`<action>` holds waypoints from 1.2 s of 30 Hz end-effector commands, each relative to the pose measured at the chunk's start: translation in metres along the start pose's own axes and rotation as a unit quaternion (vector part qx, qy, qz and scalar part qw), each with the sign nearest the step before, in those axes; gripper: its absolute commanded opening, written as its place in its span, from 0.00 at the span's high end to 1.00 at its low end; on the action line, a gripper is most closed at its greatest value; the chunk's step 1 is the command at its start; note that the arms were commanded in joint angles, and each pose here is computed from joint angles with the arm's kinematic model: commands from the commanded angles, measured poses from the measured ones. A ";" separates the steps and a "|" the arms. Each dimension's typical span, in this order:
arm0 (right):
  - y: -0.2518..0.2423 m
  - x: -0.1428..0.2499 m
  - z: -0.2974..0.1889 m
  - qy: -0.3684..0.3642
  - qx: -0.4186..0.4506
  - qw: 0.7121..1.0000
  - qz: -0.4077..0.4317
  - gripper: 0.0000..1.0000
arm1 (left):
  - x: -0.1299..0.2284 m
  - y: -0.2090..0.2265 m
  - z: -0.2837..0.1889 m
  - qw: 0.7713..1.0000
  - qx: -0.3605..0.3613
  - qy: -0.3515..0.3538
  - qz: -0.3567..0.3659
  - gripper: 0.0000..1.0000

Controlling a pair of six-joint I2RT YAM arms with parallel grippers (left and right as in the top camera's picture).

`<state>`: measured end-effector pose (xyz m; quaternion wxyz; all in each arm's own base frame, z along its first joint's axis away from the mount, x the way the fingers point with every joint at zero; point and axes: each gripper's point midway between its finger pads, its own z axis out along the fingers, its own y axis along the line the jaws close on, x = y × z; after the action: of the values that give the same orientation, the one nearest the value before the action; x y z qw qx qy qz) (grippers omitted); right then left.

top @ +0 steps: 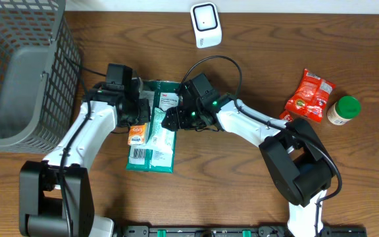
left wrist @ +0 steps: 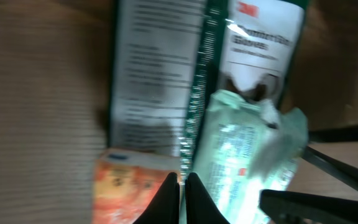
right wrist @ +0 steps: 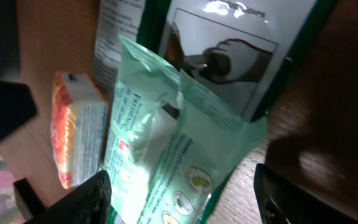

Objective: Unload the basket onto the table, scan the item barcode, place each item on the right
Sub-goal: 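Grasp the pale green wipes pouch on the gloves pack with the right gripper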

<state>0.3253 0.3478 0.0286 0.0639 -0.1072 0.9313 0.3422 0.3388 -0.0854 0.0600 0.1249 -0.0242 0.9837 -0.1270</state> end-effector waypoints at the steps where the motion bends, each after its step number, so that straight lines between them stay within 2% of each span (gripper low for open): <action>1: 0.007 0.006 0.007 0.011 -0.013 1.000 0.000 0.31 | 0.008 -0.012 0.006 0.999 0.021 0.015 0.022 0.92; 5: 0.010 0.010 0.010 0.015 -0.013 1.000 -0.002 0.36 | 0.012 -0.013 0.009 0.999 0.020 0.021 0.023 0.92; 10: 0.009 0.011 0.013 0.012 -0.017 1.000 0.010 0.38 | 0.018 -0.009 0.021 0.999 0.016 0.042 0.014 0.92; 16: 0.008 0.011 0.013 0.010 -0.015 1.000 0.010 0.48 | 0.025 -0.005 0.036 0.998 0.011 0.066 0.008 0.92; 29: 0.011 0.018 0.020 0.009 -0.012 1.000 0.007 0.50 | 0.024 -0.005 0.038 0.998 0.013 0.064 0.007 0.92; 36: 0.010 0.020 0.025 -0.003 0.014 1.000 -0.004 0.57 | 0.024 -0.005 0.038 0.998 0.013 0.064 0.007 0.92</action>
<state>0.3082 0.3690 0.0211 0.0696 -0.1114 0.9299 0.3435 0.3306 -0.0996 0.0241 0.0720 -0.0100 0.9884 -0.1337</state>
